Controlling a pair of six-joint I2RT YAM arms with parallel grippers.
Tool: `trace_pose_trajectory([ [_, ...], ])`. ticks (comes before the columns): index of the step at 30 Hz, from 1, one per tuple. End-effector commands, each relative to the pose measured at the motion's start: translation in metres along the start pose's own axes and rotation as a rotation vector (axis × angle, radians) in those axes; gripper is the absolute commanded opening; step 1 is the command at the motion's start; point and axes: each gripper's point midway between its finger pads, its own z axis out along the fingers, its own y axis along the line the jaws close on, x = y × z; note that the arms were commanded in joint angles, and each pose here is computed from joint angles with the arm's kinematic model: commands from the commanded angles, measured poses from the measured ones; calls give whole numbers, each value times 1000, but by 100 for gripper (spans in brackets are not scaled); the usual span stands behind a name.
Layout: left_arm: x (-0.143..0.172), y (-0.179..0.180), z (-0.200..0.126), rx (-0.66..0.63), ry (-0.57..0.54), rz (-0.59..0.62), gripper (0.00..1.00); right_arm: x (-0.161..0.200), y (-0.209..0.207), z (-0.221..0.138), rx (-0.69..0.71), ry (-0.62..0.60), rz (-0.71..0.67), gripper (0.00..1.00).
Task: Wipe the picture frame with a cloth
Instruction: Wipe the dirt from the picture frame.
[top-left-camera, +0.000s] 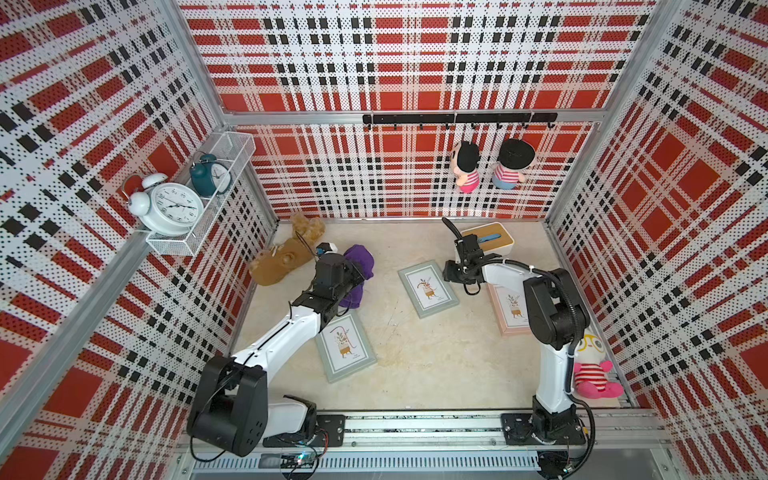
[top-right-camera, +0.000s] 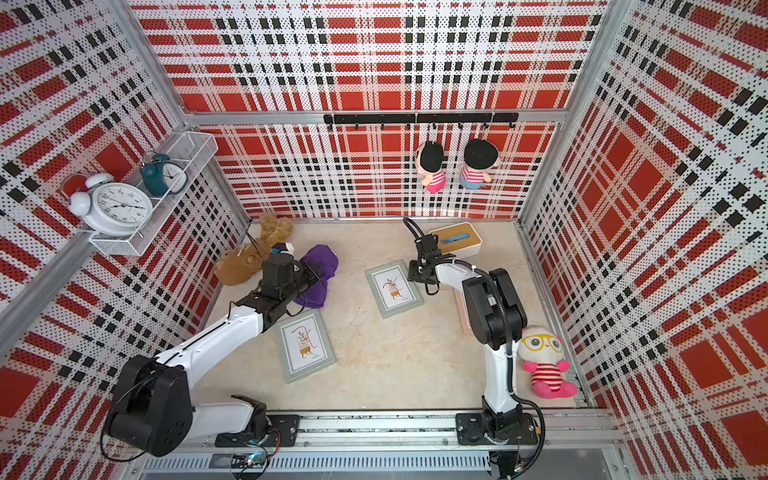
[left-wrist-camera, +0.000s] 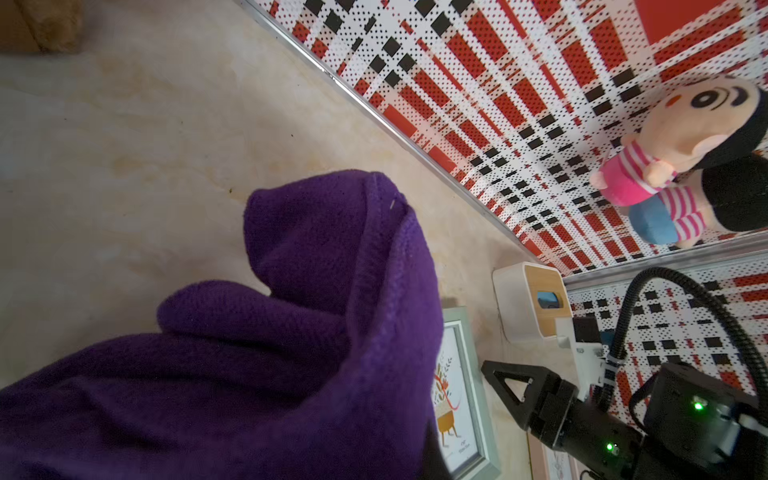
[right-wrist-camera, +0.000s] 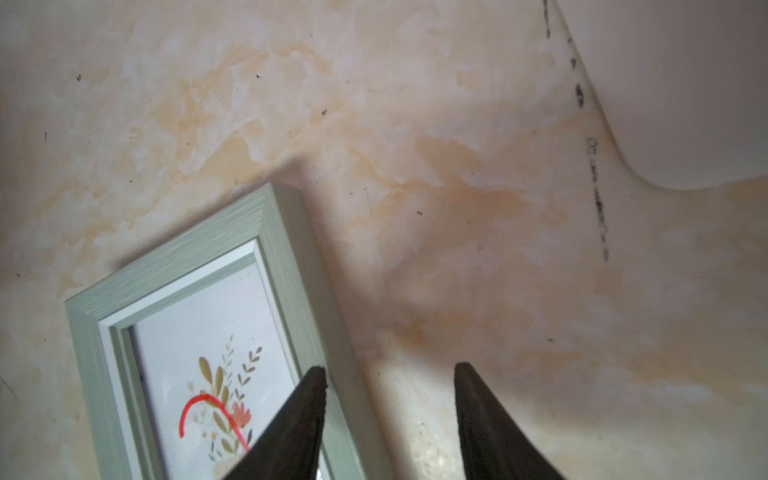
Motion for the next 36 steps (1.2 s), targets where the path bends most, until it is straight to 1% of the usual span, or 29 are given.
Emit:
trace_pose_trajectory([
  [1,0,-10,7,9,21,46,0,2,14,4,-40,31,-49,47],
  [7,13,-13,17,6,58,64,0,13,17,8,-60,74,-20,35],
  [13,32,-18,28,3,105,93,0,28,12,-5,-51,91,35,29],
  [21,66,-27,41,-3,176,139,0,74,-15,-20,37,153,182,21],
  [23,72,-29,42,-4,189,147,0,85,-17,-24,35,162,216,21],
  [25,79,-29,44,-9,201,153,0,94,-13,-29,-7,172,249,21],
  [28,87,-28,45,-17,215,162,0,102,3,-40,-96,182,279,21],
  [30,90,-27,46,-22,223,167,0,103,10,-47,-117,181,277,22],
  [33,92,-27,48,-35,223,184,0,90,4,-55,-77,125,256,26],
  [36,94,-28,51,-60,226,226,0,67,4,-64,-51,58,206,34],
])
